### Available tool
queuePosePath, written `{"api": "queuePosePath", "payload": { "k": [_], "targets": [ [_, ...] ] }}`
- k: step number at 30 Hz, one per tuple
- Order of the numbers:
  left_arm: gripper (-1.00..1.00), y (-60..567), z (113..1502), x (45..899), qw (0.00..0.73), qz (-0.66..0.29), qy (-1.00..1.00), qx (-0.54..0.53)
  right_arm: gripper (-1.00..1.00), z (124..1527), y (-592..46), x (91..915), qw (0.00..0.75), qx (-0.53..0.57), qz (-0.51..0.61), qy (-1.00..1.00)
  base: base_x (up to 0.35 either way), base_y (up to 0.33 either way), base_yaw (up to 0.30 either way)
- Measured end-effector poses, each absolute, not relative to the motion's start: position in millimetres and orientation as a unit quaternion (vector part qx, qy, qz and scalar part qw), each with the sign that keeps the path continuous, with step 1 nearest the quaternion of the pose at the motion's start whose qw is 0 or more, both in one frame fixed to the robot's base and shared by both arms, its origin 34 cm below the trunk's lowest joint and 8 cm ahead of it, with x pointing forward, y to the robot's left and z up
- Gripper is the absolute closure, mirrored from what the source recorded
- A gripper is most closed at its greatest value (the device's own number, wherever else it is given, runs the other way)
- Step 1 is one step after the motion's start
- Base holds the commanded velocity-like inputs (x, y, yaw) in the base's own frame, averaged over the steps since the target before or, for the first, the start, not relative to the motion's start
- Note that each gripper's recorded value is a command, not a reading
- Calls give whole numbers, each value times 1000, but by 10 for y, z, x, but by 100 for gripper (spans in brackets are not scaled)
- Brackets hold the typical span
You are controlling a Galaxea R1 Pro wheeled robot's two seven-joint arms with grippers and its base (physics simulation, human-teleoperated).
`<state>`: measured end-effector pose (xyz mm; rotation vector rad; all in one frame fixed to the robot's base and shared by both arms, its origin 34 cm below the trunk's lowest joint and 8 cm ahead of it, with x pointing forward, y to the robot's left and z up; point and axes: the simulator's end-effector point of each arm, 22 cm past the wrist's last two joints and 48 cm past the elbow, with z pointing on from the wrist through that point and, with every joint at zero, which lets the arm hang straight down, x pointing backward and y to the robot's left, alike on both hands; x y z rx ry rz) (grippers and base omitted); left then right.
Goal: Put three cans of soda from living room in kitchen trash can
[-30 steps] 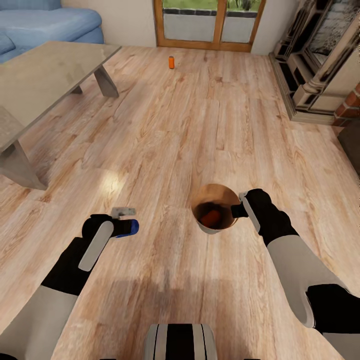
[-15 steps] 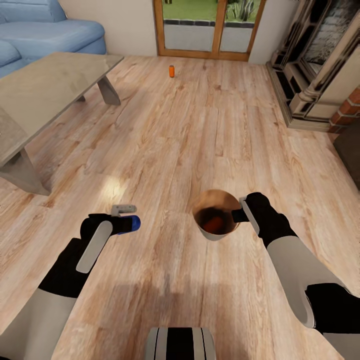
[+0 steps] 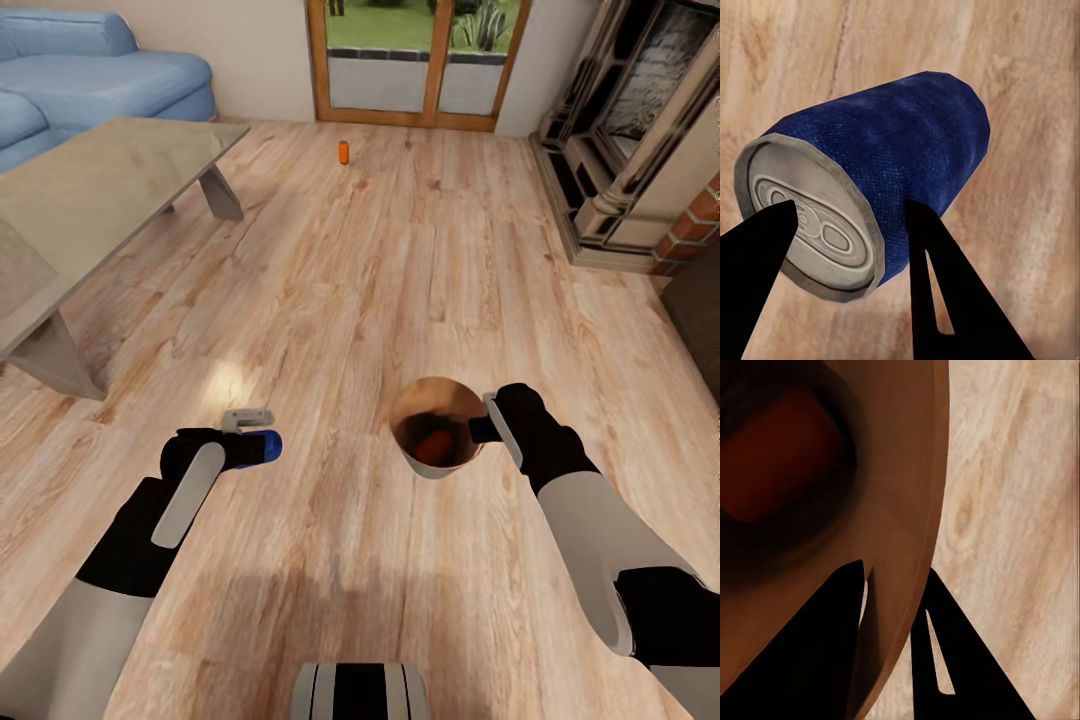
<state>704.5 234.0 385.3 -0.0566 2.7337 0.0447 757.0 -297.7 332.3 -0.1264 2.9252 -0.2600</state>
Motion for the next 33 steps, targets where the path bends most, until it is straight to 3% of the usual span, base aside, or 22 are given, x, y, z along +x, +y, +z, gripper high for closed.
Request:
{"api": "queuePosePath", "payload": {
  "k": [23, 33],
  "targets": [
    [100, 2228, 4865, 7360, 256, -6, 966, -18, 100, 4295, -2886, 7916, 165, -43, -81, 982, 0, 0, 0],
    [100, 1884, 5327, 7410, 264, -85, 960, -26, 100, 4604, -2877, 7975, 171, -42, -80, 981, 0, 0, 0]
  ]
}}
